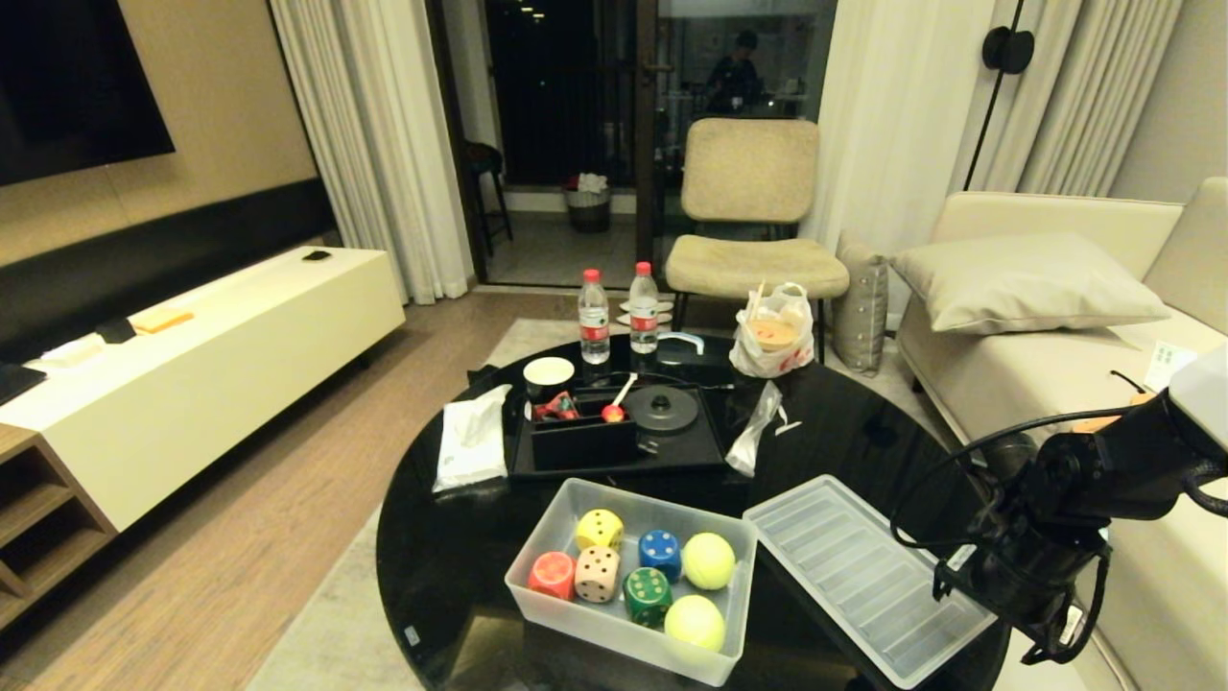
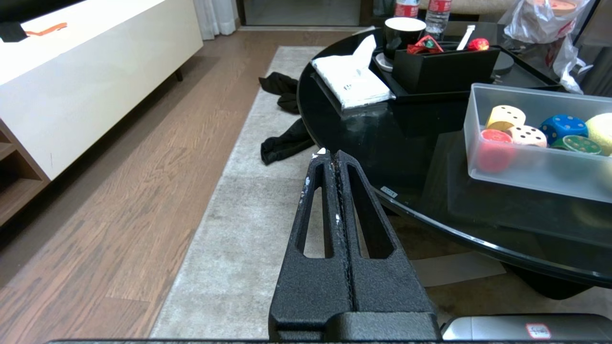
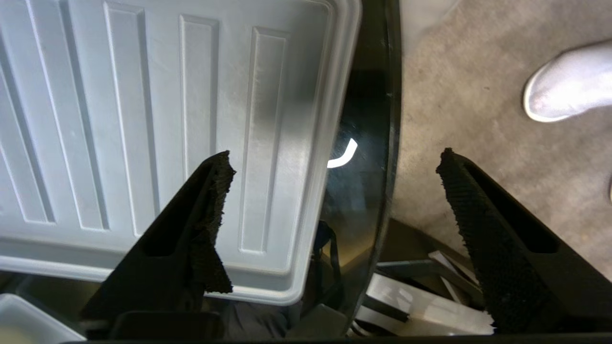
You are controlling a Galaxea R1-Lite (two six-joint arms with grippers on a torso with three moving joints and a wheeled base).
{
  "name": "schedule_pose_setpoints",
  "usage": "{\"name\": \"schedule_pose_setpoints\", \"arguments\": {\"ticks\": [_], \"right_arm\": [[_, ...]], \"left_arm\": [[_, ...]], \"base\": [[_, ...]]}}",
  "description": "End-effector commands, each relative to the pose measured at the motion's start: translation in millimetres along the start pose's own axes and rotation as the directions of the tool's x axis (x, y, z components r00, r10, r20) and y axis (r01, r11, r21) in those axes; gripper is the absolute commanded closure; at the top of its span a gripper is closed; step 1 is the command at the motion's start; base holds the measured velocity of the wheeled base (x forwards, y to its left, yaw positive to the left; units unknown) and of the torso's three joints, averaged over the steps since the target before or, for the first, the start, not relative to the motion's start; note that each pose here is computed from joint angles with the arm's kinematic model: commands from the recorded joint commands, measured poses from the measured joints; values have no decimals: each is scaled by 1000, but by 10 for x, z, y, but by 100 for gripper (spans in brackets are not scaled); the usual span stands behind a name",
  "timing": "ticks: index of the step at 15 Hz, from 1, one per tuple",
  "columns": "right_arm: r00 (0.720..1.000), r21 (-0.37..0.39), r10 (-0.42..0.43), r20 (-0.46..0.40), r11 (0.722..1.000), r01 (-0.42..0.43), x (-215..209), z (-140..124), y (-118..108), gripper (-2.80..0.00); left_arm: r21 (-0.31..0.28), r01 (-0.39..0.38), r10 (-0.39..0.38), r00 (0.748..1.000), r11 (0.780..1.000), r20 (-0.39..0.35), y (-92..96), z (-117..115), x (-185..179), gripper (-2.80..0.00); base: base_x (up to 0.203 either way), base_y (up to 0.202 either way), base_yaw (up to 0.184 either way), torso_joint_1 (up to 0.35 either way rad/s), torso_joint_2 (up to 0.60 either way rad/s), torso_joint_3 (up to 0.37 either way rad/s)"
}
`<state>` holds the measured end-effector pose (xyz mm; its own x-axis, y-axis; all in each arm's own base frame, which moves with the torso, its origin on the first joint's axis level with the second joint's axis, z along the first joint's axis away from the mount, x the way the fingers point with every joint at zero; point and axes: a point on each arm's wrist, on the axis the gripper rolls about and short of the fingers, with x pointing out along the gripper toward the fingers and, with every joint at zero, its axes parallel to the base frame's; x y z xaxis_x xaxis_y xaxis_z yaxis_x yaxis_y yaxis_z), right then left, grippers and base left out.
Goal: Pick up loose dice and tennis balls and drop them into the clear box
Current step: Close the lid
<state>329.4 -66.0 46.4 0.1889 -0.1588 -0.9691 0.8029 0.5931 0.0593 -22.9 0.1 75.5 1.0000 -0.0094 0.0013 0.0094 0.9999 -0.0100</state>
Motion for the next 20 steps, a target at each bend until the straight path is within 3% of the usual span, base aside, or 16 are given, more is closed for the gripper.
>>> {"name": "schedule_pose_setpoints", "arguments": {"ticks": [1, 20], "right_arm": [[1000, 5, -2, 5, 1000, 2, 113, 7, 21, -280], [999, 30, -44, -8, 999, 44, 324, -64, -165, -280]], "left_arm": [[-1, 0, 0, 1000, 1000, -3, 0, -4, 2, 0], [0, 1, -1, 1000, 1000, -3, 0, -4, 2, 0]], "base": [[0, 0, 0, 0, 0, 0], [0, 0, 0, 0, 0, 0]]}}
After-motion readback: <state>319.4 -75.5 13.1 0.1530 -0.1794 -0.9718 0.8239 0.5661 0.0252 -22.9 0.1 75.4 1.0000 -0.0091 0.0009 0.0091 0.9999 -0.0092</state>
